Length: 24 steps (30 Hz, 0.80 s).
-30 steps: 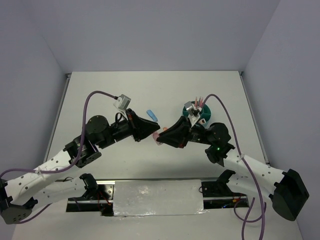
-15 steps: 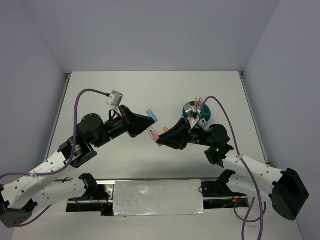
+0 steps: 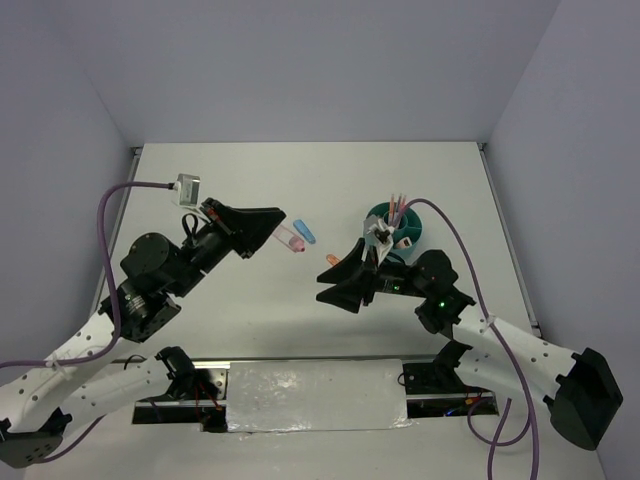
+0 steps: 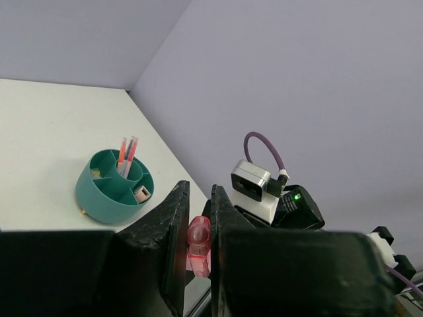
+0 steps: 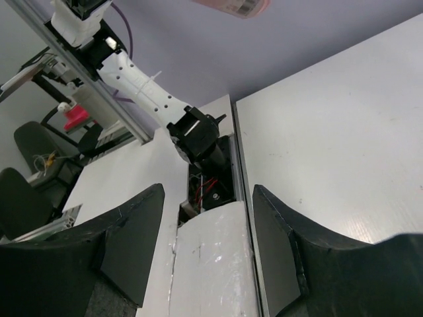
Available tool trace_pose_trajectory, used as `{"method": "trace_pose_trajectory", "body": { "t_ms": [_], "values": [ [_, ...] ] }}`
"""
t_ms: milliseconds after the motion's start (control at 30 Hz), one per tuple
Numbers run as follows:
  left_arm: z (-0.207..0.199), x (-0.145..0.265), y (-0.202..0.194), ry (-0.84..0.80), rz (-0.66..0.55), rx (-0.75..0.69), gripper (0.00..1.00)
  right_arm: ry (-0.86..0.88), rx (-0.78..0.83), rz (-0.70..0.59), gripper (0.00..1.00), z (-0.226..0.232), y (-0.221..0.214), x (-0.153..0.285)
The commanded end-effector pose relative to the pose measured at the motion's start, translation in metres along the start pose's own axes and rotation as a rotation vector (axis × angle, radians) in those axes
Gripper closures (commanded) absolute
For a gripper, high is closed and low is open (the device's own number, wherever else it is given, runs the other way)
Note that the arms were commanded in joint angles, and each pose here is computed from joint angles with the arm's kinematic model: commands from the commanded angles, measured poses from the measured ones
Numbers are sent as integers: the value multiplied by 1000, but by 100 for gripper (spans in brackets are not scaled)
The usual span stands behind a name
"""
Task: Sort the stationery into containers
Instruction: Close the pen cap on the pen.
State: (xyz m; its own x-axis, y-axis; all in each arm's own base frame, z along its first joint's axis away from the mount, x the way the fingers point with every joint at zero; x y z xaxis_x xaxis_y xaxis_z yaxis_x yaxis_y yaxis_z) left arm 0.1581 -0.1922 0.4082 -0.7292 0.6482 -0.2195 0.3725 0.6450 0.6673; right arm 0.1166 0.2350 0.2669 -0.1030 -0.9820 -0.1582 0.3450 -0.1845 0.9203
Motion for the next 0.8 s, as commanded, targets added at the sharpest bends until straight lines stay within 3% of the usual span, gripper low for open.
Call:
{"method": "trace_pose_trajectory", "body": {
  "t_ms": [0, 133, 267, 600, 767],
  "values": [
    [-12, -1, 7, -70, -32, 25, 100, -21, 47, -57, 36, 3, 15, 0],
    [-17, -2, 1, -115, 9, 49, 100, -102, 85, -154, 35, 0, 32, 2],
    [-22, -2, -4, -147, 48, 92, 100, -36, 189, -216, 34, 11, 53, -1],
    [-21, -6, -23, -148, 169, 181, 100, 90, 383, -172, 31, 23, 72, -10],
    [-20, -9, -27, -142, 192, 187, 100, 199, 396, -151, 31, 36, 77, -13]
  ]
}}
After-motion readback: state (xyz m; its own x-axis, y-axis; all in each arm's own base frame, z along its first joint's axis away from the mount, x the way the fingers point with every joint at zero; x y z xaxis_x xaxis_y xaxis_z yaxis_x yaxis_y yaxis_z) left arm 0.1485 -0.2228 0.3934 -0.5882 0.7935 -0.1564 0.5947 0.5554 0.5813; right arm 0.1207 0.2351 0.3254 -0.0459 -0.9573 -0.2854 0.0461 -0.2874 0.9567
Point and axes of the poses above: each gripper's point midway between its finger pads, its own x axis back along the fingers, its own z axis along the line the jaws close on, y = z × x, the point moved 6 cm from there along x, back along the fingers, and after that the axes turned 6 degrees about x, right-handed, at the moved point
